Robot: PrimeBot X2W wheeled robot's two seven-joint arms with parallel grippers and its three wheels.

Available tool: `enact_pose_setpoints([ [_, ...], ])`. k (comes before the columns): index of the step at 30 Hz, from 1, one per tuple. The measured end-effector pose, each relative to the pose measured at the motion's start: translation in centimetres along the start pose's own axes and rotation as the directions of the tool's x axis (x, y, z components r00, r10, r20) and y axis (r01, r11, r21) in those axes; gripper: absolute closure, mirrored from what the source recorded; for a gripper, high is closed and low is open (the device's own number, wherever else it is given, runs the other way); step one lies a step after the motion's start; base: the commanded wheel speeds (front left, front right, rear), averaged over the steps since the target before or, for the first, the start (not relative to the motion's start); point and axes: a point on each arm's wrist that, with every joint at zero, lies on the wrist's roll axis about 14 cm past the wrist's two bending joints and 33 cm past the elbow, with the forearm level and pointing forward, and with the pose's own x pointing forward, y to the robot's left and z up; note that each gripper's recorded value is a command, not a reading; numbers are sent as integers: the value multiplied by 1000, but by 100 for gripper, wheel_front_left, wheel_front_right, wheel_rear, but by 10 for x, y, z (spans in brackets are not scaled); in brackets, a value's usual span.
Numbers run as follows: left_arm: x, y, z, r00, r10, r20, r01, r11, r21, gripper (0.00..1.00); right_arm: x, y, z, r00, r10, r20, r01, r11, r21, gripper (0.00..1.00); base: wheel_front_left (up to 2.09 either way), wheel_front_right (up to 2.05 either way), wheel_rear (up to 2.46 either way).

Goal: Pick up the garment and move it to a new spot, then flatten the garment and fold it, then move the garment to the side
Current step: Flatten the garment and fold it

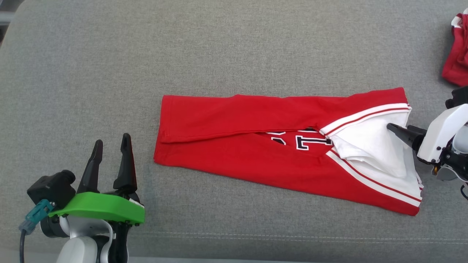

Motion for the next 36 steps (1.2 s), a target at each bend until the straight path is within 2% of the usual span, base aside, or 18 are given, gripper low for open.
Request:
enact_pose_setpoints([
  [2, 0, 1, 0, 1000, 2, -1, -2, 1000, 0, 0, 2, 2, 1, 1000, 7, 0, -7, 1000, 2, 0, 0, 0, 0],
  [3, 0, 1, 0, 1000, 3, -1, -3, 1000, 0, 0, 3, 6, 1, 1000, 15, -2, -15, 1000, -1, 22, 0, 0, 0],
  [4, 0, 1, 0, 1000, 5, -1, -5, 1000, 0, 0, 4, 9, 3, 1000, 24, -2, -24, 1000, -7, 58, 0, 0, 0],
  [5, 0, 2, 0, 1000, 6, 0, -6, 1000, 0, 0, 6, 14, 3, 999, 35, -7, -35, 999, -15, 82, 0, 0, 0],
  [6, 0, 2, 0, 1000, 6, 1, -6, 1000, 0, 0, 7, 18, 2, 999, 44, -10, -44, 999, -24, 100, 0, 0, 0],
  [11, 1, 3, 2, 1000, 10, 12, -10, 1000, 0, 0, 6, 23, 2, 998, 56, -10, -56, 997, -47, 100, 0, 0, 0],
  [23, 5, -4, 1, 1000, -13, 10, 13, 1000, -6, 0, -12, 4, 23, 998, 11, 64, -7, 998, -60, 100, 0, 0, 0],
  [32, 9, -15, -2, 999, -44, 2, 44, 999, -11, 0, -41, -30, 41, 990, -76, 117, 84, 994, -64, 100, 0, 0, 0],
  [36, 11, -21, -4, 998, -61, -2, 61, 998, -13, 0, -65, -59, 51, 977, -152, 149, 163, 984, -65, 100, 0, 0, 0],
])
